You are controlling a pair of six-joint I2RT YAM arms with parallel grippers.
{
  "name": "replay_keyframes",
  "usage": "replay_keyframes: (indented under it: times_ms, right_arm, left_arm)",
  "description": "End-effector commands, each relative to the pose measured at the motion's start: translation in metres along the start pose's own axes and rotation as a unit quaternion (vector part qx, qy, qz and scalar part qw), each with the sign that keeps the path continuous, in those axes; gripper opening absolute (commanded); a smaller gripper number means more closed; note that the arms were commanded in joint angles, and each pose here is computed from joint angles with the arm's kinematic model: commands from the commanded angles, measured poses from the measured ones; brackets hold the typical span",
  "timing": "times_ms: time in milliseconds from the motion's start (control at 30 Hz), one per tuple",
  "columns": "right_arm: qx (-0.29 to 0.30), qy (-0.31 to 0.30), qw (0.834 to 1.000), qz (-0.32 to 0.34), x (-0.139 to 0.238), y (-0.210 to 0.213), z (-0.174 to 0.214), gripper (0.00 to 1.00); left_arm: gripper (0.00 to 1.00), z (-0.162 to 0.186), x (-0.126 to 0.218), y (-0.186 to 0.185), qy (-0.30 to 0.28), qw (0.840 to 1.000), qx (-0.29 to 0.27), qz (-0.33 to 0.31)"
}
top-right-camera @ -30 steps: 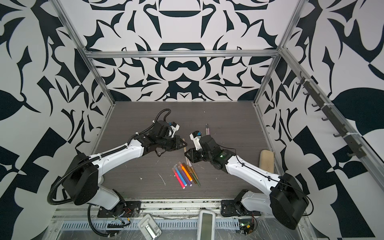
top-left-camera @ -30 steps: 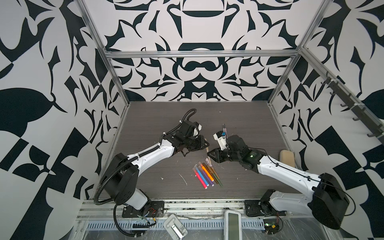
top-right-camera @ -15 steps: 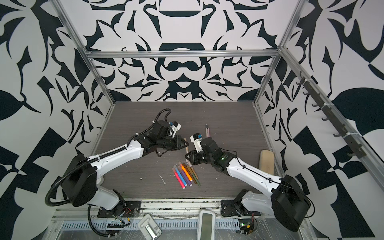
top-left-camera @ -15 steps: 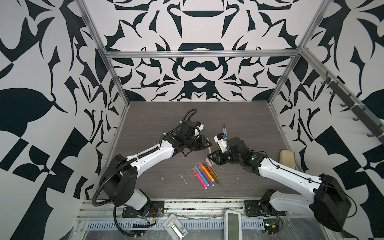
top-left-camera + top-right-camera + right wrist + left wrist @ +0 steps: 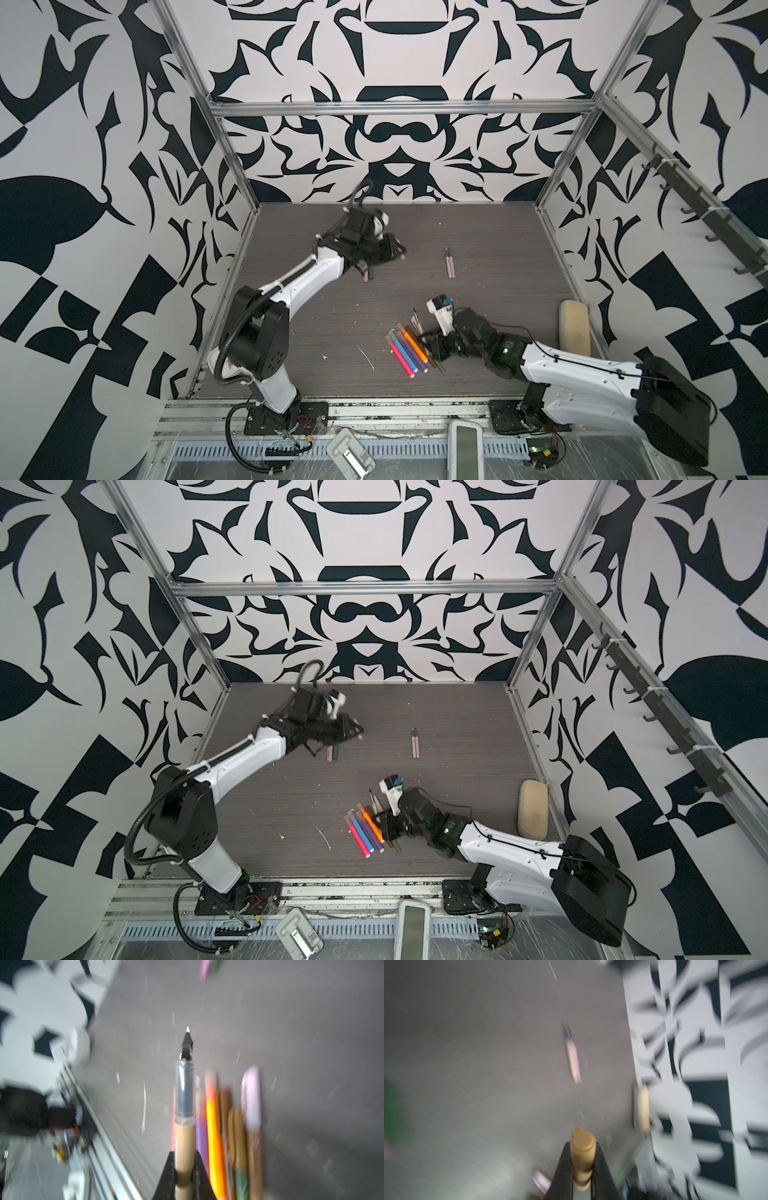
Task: Open the pen caps
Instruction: 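Pull the left gripper away with the tan cap while the right holds the pen, then lower the tan cap beside the pink cap while the right carries the pen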
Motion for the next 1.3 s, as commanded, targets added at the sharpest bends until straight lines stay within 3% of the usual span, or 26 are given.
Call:
replay_keyframes:
  times_ms: [0, 133, 267, 433, 733, 933, 1067, 1267]
  right_arm:
    - [-0.039, -0.023, 0.999, 0.018, 0.007, -0.019, 0.012, 0.0]
    - [-0.047, -0.052, 0.997, 0.013, 0.015, -0.029, 0.017, 0.0]
    - [-0.042, -0.076, 0.996, -0.004, 0.023, -0.031, 0.018, 0.0]
    - [-0.052, -0.117, 0.992, -0.005, 0.036, -0.041, 0.02, 0.0]
    - [-0.097, -0.175, 0.98, 0.018, 0.055, -0.062, 0.026, 0.0]
    - [-0.106, -0.184, 0.977, 0.02, 0.06, -0.067, 0.029, 0.0]
    - [-0.107, -0.184, 0.977, 0.022, 0.061, -0.068, 0.029, 0.0]
    - [-0.106, -0.179, 0.978, 0.024, 0.057, -0.066, 0.028, 0.0]
  left_arm:
    - [0.0, -0.012, 0.007, 0.021, -0.006, 0.998, -0.018, -0.058]
    - [0.0, 0.007, 0.006, 0.044, 0.02, 0.991, -0.032, -0.129]
    - [0.0, 0.02, 0.022, 0.08, 0.072, 0.965, -0.062, -0.245]
    - [0.0, 0.037, 0.024, 0.111, 0.122, 0.943, -0.07, -0.302]
    - [0.0, 0.061, -0.017, 0.15, 0.203, 0.923, -0.048, -0.323]
    - [0.0, 0.067, -0.035, 0.159, 0.215, 0.927, -0.03, -0.306]
    - [0.1, 0.069, -0.038, 0.158, 0.213, 0.932, -0.022, -0.293]
    - [0.16, 0.07, -0.036, 0.154, 0.21, 0.936, -0.016, -0.283]
Point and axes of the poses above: each gripper's point midway between its finger pads, its own x axis back along the fingers, its own y axis along the line the jaws close on, z = x × y, the point moved 8 cm from there along x, back along the fingers, and after that the axes turned 13 degrees about -x, right-handed, at the moved point
